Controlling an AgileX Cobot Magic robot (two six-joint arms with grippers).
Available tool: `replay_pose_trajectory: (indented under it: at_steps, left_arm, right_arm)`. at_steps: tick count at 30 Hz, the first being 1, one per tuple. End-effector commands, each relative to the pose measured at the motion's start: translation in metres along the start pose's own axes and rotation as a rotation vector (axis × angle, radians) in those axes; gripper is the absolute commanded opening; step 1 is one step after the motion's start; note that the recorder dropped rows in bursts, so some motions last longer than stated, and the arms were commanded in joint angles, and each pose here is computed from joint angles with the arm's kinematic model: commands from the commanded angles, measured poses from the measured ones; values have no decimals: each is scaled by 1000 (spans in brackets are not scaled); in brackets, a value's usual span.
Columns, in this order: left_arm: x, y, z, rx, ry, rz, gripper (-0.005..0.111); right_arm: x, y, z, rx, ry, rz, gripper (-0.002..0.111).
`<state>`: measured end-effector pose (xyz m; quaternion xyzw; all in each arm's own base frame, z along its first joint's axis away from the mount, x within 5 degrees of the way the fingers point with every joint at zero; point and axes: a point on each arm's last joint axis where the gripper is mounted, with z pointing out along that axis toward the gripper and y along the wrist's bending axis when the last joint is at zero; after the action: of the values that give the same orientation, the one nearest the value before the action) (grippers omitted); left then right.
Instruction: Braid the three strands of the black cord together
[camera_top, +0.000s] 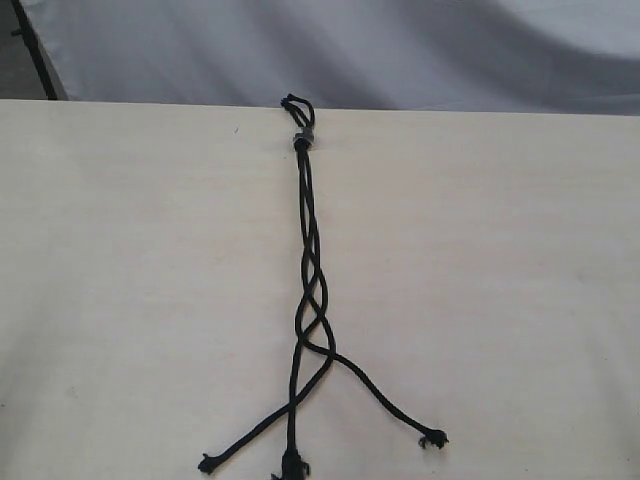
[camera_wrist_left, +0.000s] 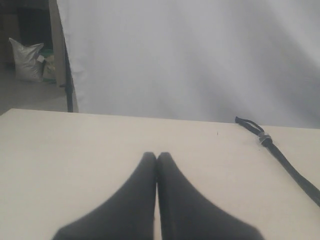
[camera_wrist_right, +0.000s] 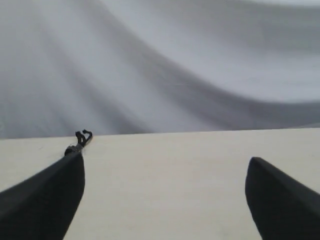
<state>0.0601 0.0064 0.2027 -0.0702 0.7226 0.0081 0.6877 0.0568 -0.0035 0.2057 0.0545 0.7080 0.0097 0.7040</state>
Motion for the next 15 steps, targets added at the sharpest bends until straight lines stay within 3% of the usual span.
replay_pose_trajectory:
  at_steps: [1, 15]
  left_arm:
    - [1, 0, 0, -1, -2, 3, 1]
    - [0, 0, 0, -1, -6, 1, 1]
  right_arm:
    - [8, -1, -1, 7, 70, -53, 82]
    - [8, 0, -1, 2, 70, -1, 82]
